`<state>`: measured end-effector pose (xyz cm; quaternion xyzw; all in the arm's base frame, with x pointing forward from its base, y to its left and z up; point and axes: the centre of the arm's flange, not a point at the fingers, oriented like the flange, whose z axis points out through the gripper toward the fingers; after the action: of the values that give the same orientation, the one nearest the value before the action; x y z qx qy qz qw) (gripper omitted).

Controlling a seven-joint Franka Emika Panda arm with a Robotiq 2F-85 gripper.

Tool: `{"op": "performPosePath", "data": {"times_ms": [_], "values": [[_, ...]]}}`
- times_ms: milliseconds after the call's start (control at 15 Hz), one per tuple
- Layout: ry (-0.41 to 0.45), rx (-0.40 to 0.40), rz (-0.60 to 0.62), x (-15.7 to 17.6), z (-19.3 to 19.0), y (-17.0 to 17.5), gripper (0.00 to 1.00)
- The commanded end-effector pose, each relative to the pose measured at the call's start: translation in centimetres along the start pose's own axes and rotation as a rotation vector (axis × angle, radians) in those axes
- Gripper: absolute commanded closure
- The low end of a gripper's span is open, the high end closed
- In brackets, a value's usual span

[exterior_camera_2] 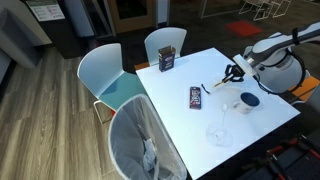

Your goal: Pick up the pen from the cup and put it on the table

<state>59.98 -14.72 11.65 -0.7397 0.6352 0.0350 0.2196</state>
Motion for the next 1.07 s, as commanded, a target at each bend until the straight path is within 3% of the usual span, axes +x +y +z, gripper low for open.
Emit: {"op": "performPosePath", "data": {"times_ms": [0,200,267,467,800,1000], "values": [[-0.004,-0.119,-0.007,0.4,0.8,-1.4,0.96],[0.015,-0.194,-0.012,0.6,1.7,-1.8,0.96],[0.023,-0.224,-0.02,0.5,1.9,-2.1,0.6],[0.047,-0.281,-0.049,0.1,1.9,-2.5,0.45],[0.095,-0.304,-0.101,-1.4,0.1,-2.4,0.06],[0.144,-0.3,-0.153,-3.9,-3.4,-1.5,0.0]]}}
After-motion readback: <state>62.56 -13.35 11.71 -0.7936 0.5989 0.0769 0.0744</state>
